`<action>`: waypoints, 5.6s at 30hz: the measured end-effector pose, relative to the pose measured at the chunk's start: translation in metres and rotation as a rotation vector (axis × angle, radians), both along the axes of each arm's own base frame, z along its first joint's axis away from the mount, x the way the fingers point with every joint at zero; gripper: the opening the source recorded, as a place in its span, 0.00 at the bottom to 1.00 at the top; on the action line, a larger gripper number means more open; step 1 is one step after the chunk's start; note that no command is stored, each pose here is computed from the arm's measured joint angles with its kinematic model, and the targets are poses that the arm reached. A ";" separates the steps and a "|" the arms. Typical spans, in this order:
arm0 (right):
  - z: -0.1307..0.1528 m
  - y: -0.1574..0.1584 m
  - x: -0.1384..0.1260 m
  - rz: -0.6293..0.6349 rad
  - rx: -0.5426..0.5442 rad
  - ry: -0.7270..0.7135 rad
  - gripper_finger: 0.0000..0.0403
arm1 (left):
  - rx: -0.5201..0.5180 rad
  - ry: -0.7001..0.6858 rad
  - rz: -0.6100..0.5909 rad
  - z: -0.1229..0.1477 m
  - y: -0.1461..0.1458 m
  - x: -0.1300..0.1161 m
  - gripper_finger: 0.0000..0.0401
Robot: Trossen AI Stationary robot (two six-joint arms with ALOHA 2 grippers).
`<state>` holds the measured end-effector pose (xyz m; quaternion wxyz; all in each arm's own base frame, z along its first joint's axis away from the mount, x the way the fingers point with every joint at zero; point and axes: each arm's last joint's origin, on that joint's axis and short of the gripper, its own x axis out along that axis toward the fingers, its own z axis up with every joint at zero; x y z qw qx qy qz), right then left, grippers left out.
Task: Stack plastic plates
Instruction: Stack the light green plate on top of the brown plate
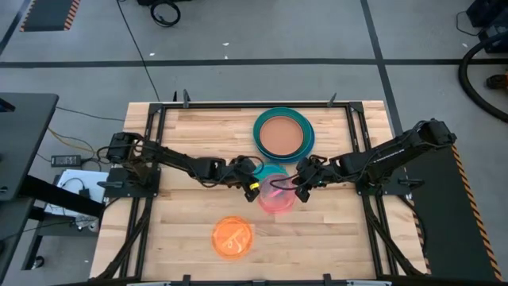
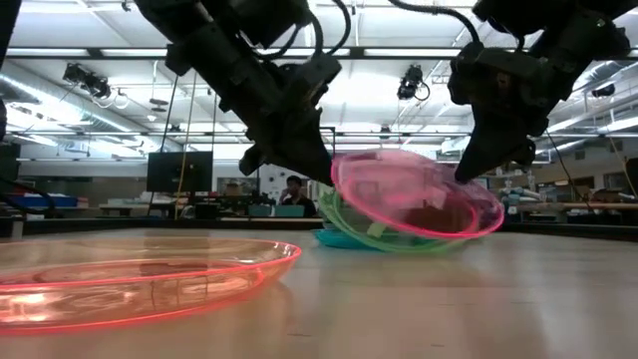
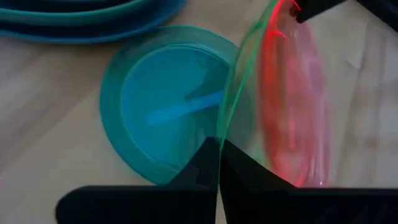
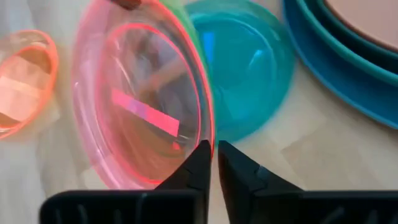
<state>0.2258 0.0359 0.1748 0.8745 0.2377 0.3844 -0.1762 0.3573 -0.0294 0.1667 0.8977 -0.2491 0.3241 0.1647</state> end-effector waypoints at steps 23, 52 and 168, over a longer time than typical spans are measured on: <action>-0.009 -0.009 -0.012 -0.019 -0.055 0.163 0.19 | -0.006 0.035 0.001 -0.002 0.013 -0.001 0.04; -0.043 0.013 -0.024 0.036 0.014 0.480 0.19 | 0.056 -0.121 -0.046 0.054 0.041 -0.010 0.03; 0.006 -0.179 -0.028 -0.598 0.147 -0.196 0.20 | 0.438 0.003 -0.329 0.099 -0.040 -0.066 0.54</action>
